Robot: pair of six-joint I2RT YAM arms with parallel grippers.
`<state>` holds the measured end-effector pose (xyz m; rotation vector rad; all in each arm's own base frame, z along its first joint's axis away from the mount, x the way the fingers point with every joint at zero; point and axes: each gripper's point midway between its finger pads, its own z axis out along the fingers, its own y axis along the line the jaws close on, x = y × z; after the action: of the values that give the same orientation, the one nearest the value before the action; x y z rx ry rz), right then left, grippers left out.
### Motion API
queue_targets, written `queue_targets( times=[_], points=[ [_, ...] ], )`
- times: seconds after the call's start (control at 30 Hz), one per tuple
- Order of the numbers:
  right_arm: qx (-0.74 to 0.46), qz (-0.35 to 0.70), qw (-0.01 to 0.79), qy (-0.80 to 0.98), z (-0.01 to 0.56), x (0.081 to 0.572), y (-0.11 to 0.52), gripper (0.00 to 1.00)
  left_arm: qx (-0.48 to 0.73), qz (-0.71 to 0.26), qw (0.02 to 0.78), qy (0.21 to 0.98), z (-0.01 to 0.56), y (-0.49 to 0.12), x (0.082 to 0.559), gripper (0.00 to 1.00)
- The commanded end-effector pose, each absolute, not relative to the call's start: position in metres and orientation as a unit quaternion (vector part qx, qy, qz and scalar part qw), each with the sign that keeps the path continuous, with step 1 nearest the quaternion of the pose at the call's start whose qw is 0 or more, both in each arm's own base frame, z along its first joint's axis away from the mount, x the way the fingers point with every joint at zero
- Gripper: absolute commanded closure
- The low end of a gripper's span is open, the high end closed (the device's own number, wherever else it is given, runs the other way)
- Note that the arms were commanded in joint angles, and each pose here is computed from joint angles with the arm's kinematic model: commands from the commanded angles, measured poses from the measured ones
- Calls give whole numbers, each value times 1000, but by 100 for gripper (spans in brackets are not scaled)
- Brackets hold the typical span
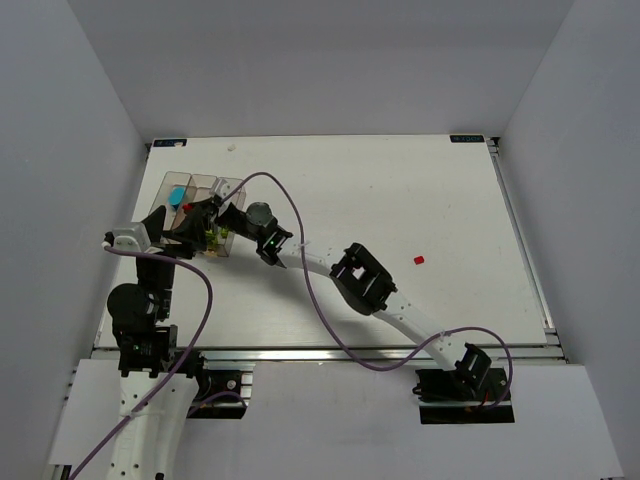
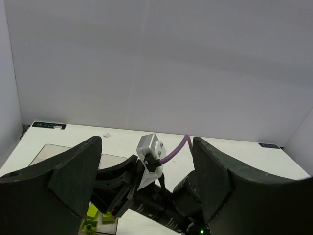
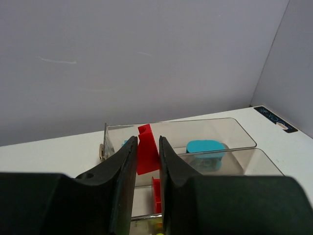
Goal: Sort the legos into containers by color
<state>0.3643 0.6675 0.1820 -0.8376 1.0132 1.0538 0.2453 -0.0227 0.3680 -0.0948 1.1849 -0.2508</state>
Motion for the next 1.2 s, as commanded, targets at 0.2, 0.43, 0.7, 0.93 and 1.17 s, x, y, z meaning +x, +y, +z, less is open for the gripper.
queue_targets(
  times=[0.2,0.43,0.7,0.93,1.17],
  points=[
    [-334,468,711,405,197,361,669,100,-46,-112,827,548,376,-20,241,16],
    [-337,468,706,410,183,361,670,100,-46,-112,827,549,376,-20,241,16],
    [-344,471,701,410,175,355,674,100,-45,-111,827,549,376,-20,241,15],
    [-354,475,692,412,167,346,679,100,-46,-111,828,548,377,-20,240,16],
    [-360,479,686,412,162,341,682,100,-46,-110,829,546,378,-20,238,15]
  ],
)
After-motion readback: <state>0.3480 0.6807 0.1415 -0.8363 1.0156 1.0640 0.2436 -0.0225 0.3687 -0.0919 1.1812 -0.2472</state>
